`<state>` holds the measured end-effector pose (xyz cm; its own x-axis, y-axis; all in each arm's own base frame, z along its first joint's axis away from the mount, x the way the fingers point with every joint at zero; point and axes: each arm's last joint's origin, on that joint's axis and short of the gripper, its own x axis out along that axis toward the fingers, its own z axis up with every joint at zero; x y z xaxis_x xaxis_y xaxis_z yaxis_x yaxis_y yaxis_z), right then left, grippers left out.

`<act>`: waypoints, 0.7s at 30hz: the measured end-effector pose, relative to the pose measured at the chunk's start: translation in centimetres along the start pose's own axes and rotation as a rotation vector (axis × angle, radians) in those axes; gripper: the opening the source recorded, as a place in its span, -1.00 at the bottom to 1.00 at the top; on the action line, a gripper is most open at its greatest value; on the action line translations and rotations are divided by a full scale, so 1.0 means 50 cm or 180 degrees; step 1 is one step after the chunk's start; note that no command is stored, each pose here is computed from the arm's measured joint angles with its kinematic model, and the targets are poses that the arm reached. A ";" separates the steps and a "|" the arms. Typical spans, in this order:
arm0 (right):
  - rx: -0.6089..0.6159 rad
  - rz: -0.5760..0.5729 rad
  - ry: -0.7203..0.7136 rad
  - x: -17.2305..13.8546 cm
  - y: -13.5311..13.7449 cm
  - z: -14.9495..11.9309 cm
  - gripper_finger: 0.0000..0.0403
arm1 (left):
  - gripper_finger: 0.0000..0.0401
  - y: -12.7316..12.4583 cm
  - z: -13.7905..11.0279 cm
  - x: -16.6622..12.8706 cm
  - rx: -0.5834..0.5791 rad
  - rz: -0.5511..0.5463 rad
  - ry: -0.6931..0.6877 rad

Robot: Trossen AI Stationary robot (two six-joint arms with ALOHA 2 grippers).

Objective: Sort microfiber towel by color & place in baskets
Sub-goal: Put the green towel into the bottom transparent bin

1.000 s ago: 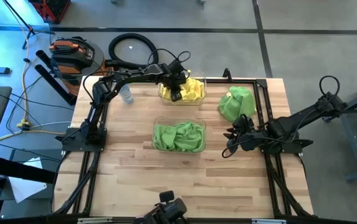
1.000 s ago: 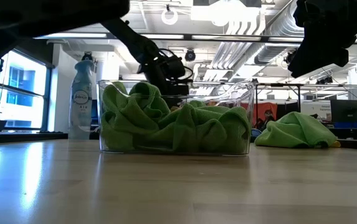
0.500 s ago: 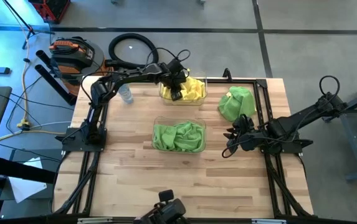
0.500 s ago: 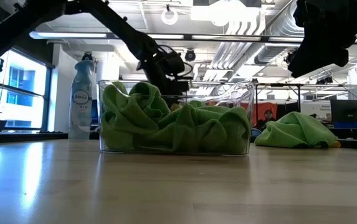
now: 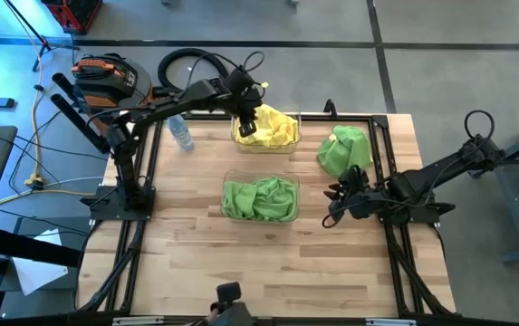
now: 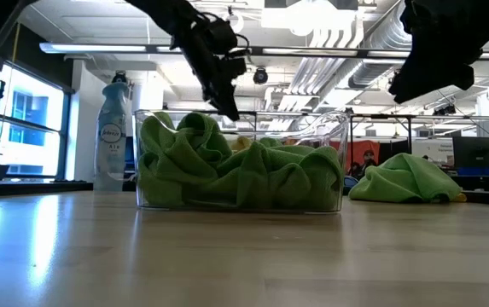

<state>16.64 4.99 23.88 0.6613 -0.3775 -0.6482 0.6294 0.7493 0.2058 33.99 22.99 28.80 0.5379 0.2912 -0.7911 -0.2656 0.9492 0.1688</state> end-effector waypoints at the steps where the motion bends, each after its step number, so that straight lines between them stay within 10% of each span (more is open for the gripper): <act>1: 0.0030 -0.0012 -0.0047 0.001 0.000 0.003 -0.36 | -0.53 -0.001 0.000 -0.010 0.0000 -0.0003 -0.0003; 21: 0.0898 -0.0522 -0.0745 0.038 -0.038 0.071 -0.34 | -0.53 -0.020 -0.001 -0.063 -0.0040 -0.0329 -0.0027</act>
<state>18.16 0.93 24.87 0.5974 -0.6179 -0.5112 0.8001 0.5023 0.3279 32.52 21.10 31.11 0.5698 0.1928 -0.7988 -0.2184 0.9727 0.0789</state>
